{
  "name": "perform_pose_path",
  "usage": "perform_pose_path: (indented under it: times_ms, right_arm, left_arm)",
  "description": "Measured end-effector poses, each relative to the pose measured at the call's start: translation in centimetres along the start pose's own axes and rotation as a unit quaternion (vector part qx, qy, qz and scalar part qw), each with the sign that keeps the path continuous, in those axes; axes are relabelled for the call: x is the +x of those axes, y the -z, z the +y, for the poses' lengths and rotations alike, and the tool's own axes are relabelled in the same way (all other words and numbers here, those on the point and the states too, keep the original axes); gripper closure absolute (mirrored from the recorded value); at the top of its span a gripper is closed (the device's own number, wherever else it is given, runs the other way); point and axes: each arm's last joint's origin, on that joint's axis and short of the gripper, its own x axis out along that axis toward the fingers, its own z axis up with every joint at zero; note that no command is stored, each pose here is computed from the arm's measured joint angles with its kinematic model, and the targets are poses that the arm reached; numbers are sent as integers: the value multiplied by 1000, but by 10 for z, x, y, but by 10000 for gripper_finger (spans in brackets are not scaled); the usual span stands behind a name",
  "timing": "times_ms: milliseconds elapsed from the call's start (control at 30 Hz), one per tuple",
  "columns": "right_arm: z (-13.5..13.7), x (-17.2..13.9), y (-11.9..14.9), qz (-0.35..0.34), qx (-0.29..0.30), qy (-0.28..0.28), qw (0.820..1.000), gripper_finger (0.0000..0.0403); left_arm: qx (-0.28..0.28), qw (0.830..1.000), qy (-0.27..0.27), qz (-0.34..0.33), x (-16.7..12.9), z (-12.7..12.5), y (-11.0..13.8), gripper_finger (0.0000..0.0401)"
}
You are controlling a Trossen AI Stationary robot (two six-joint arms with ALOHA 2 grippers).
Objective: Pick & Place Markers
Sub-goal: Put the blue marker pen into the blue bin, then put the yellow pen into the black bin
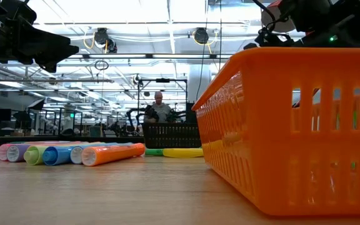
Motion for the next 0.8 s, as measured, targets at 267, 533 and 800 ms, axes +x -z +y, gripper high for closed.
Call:
perform_pose_path:
  times_ms: [267,533,800]
  right_arm:
    - [0,0,0,0,0,0,1000,319]
    - [0,0,0,1,-1,0,1000,300]
    - [0,0,1,4,-4,0,1000,307]
  left_arm:
    - [0,1000,0,0,0,0,0,219]
    - [0,1000,0,0,0,0,0,219]
    - [0,1000,0,0,0,0,0,219]
